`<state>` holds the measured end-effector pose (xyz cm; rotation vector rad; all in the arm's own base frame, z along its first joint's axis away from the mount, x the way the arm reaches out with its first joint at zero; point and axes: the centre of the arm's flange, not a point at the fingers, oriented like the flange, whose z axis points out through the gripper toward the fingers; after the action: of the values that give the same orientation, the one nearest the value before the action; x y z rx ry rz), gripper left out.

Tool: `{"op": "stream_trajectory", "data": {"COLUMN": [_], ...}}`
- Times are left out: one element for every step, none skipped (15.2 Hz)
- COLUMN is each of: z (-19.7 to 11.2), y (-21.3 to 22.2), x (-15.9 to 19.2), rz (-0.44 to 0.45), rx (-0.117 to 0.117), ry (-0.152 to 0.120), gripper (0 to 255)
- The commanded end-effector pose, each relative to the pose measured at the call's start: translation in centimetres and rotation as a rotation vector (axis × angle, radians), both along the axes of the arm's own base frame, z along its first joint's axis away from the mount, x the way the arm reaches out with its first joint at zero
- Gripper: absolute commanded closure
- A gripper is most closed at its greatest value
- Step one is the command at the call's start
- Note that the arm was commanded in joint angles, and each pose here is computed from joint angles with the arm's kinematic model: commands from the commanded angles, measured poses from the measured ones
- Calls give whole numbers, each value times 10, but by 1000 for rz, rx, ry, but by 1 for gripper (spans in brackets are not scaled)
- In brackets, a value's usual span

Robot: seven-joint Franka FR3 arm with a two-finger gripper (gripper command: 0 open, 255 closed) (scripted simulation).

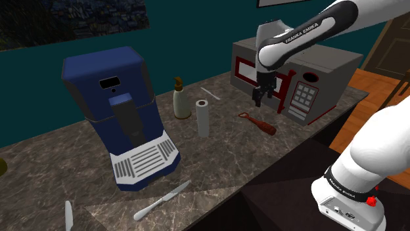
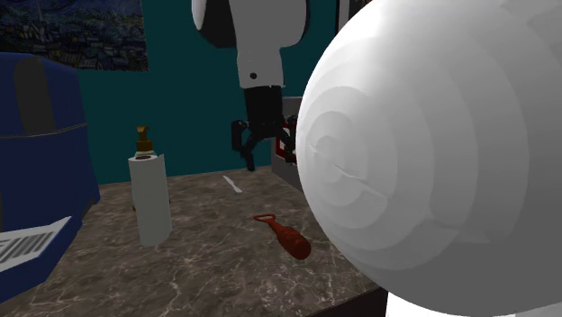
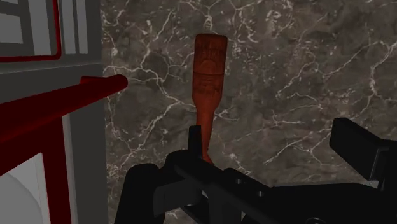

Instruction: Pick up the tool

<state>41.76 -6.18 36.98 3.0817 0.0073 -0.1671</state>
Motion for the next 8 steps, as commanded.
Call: {"op": "stream_trajectory", "data": {"z": [-26,-38,-50,-62,-74,-87,-99,-111], "y": [-5,-8,-12,-16,-20,-23,-27,-31], "x": [9,14,18,23,27,32,36,41], "rz": [-3,-5,-7,-8,-10,-12,-14,-15], "rx": [-4,-6,-8,-10,-12,-13,-15,-17], "ry": [9,14,19,24,29,34,39,44], "gripper": [0,0,0,0,0,0,0,0]}}
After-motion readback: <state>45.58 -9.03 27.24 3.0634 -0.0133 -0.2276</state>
